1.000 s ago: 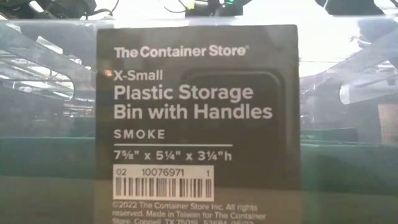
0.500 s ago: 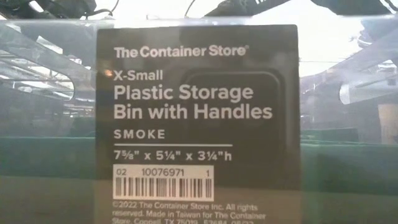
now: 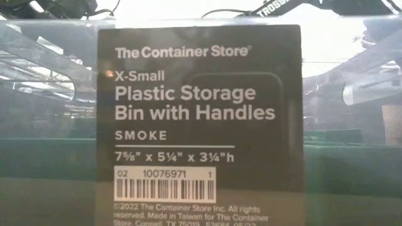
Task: Sort blocks
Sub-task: Put the orange game piece into the top left black bin
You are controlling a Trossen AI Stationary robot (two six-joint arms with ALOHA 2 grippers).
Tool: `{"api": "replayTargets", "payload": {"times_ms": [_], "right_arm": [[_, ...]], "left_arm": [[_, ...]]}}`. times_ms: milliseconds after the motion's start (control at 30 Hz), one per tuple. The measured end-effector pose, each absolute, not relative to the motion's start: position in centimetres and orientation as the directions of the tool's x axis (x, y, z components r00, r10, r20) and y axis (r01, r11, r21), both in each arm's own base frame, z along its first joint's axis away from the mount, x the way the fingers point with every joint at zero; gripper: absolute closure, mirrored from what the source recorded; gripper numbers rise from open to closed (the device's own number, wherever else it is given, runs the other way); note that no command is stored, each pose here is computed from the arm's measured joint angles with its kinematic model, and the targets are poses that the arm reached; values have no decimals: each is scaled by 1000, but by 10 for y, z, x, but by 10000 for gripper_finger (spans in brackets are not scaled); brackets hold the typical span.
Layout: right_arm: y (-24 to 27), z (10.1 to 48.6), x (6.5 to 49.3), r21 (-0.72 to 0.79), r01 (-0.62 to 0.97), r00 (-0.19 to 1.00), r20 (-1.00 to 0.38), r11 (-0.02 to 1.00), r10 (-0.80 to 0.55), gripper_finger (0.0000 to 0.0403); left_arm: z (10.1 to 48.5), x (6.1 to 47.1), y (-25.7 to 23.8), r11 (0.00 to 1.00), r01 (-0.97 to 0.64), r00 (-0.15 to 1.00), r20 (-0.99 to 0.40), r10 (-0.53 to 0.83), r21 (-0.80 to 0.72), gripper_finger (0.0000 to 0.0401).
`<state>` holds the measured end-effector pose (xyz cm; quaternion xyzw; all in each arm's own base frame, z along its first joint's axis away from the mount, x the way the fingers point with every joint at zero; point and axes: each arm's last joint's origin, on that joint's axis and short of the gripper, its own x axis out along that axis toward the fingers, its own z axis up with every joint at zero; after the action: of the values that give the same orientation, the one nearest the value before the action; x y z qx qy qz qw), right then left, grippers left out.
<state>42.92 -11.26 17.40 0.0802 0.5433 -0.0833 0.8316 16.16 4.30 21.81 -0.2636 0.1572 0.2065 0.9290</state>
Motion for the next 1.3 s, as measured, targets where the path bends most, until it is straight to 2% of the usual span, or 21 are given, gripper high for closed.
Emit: {"api": "replayTargets", "payload": {"times_ms": [500, 700, 833, 1033, 1300], "right_arm": [[-108, 151, 424, 55, 226, 417, -908, 973, -46, 133], [-108, 135, 425, 65, 234, 376, -926, 970, -29, 140], [-106, 131, 425, 66, 235, 350, -936, 970, -21, 174], [-107, 137, 429, 61, 217, 345, -939, 974, -18, 284], [-108, 170, 441, 54, 163, 350, -937, 985, -7, 283]], "left_arm": [[218, 162, 43, 773, -476, 861, -400, 314, -420, 131], [218, 161, 44, 767, -491, 854, -399, 332, -412, 131], [218, 161, 44, 767, -492, 853, -402, 332, -411, 131], [217, 161, 44, 767, -494, 851, -407, 332, -409, 131], [217, 161, 44, 767, -494, 851, -407, 331, -410, 131]]}}
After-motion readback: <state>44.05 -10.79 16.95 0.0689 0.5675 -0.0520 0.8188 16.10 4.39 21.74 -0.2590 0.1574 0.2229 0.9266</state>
